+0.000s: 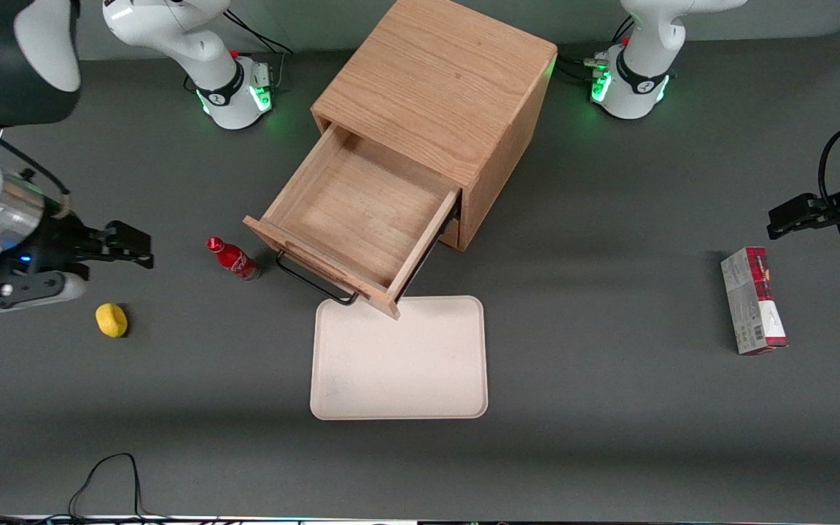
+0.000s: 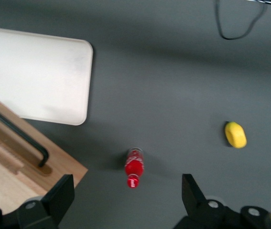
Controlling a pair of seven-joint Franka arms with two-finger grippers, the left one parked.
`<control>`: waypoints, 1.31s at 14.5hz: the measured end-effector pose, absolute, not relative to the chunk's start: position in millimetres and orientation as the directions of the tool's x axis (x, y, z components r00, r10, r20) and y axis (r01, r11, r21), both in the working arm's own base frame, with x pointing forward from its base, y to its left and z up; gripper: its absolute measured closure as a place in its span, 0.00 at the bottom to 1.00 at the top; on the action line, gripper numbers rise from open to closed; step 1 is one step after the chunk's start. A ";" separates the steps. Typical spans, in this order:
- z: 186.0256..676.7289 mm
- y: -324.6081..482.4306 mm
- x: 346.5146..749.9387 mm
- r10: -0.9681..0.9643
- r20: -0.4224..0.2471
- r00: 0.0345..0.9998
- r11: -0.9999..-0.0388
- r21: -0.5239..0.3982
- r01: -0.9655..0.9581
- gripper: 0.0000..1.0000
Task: Open upper drawer
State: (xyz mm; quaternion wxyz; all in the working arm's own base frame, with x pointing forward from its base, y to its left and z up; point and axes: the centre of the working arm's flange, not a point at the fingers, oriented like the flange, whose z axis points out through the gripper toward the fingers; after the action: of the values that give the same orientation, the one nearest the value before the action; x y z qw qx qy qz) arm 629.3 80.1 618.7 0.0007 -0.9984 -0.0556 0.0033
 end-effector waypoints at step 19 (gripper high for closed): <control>604.3 -6.9 583.3 0.029 0.042 0.999 -1.000 -0.010 0.029 0.00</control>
State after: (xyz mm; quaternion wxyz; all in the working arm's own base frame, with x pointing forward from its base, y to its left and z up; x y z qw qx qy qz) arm 583.3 -6.9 604.3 0.0055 -0.9997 -0.0145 -0.0208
